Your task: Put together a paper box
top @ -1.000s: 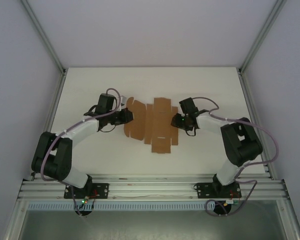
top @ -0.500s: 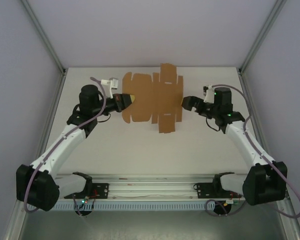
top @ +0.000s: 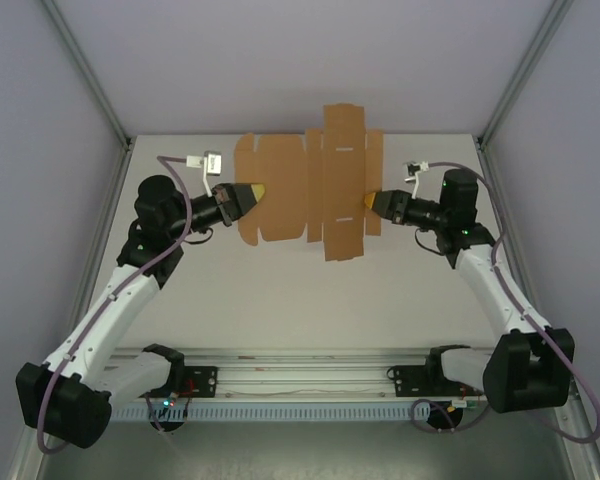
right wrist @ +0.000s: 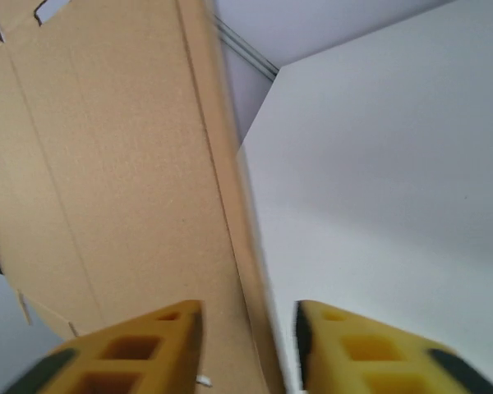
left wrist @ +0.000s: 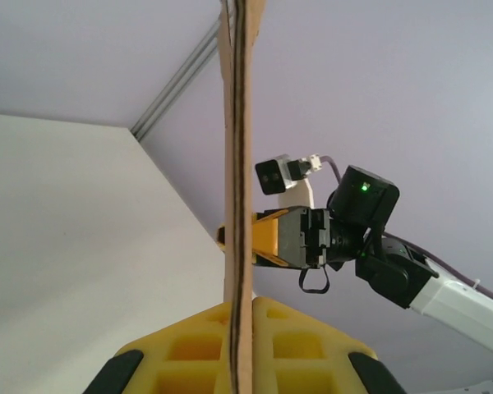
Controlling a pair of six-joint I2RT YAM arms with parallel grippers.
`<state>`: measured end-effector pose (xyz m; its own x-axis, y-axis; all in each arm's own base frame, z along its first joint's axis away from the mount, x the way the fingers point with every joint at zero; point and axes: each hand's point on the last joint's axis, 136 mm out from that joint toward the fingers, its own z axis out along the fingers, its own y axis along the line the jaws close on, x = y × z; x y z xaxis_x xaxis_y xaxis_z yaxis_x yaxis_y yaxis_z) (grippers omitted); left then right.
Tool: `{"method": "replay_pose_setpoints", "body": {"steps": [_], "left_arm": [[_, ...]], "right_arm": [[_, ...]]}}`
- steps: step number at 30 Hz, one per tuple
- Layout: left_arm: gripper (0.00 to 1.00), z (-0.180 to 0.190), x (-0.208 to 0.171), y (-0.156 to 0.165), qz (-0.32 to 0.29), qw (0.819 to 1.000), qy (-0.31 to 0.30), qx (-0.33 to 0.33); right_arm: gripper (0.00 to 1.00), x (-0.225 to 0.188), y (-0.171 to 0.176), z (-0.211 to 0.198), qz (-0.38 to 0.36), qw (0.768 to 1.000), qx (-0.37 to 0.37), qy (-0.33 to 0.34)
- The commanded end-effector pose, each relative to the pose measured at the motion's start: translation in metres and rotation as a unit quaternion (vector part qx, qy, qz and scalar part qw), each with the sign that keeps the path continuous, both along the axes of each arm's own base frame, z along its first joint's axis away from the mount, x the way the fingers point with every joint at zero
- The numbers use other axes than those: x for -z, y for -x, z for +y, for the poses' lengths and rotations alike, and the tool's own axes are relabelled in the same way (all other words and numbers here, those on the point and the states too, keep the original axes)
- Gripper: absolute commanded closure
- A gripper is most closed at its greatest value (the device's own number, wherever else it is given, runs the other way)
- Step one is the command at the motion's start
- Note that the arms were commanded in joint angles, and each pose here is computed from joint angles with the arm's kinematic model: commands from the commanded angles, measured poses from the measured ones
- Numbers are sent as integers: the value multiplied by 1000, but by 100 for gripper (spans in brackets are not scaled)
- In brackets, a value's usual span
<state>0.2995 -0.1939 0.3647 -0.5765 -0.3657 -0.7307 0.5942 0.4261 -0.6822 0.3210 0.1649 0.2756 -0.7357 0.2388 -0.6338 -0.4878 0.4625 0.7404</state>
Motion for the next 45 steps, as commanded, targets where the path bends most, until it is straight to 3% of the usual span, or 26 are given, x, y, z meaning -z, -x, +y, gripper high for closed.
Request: {"method": "replay_pose_setpoints", "body": {"steps": [1,2,7,8,9,10,11,12,17,19,24,28,31,39,45], "left_arm": [[100,6,-11,3,-22,1000,-5,-21],[100,6,-9,2,-21,999,-6,-25],[100,22,18,-14,11,995,-47,-88],[77,30,33,-19,33,991,-65,-116],[43,39,50,-23,61,984,-82,-145],[22,48,68,-26,78,977,-107,-170],[8,58,88,-28,105,966,-130,-198],[0,67,107,-28,127,956,-151,-218],[0,101,169,-19,207,907,-230,-285],[0,104,178,-16,222,901,-243,-284],[0,94,180,-13,238,904,-246,-255],[0,81,177,-19,238,917,-219,-233],[0,70,165,-29,232,928,-195,-215],[0,23,111,-70,196,966,-101,-132],[0,-9,100,-101,200,974,-87,-65]], "right_arm": [[91,-13,10,-1,-29,999,-11,12],[99,-17,13,-1,-37,999,-11,15],[100,-2,11,-8,-24,998,5,66],[100,8,12,-11,-19,995,8,94],[100,15,12,-13,-17,992,15,122],[100,27,11,-15,-6,988,19,153],[100,40,10,-18,2,981,22,192],[100,52,10,-19,8,974,23,225],[100,104,-7,-16,29,937,16,349],[100,121,-14,-12,25,920,-4,390],[100,139,-40,0,-47,865,-40,498],[100,134,-60,13,-171,800,-42,574],[100,121,-61,31,-256,762,-41,594],[100,112,-50,49,-339,701,-31,627],[100,113,-48,51,-351,686,-39,636]]}}
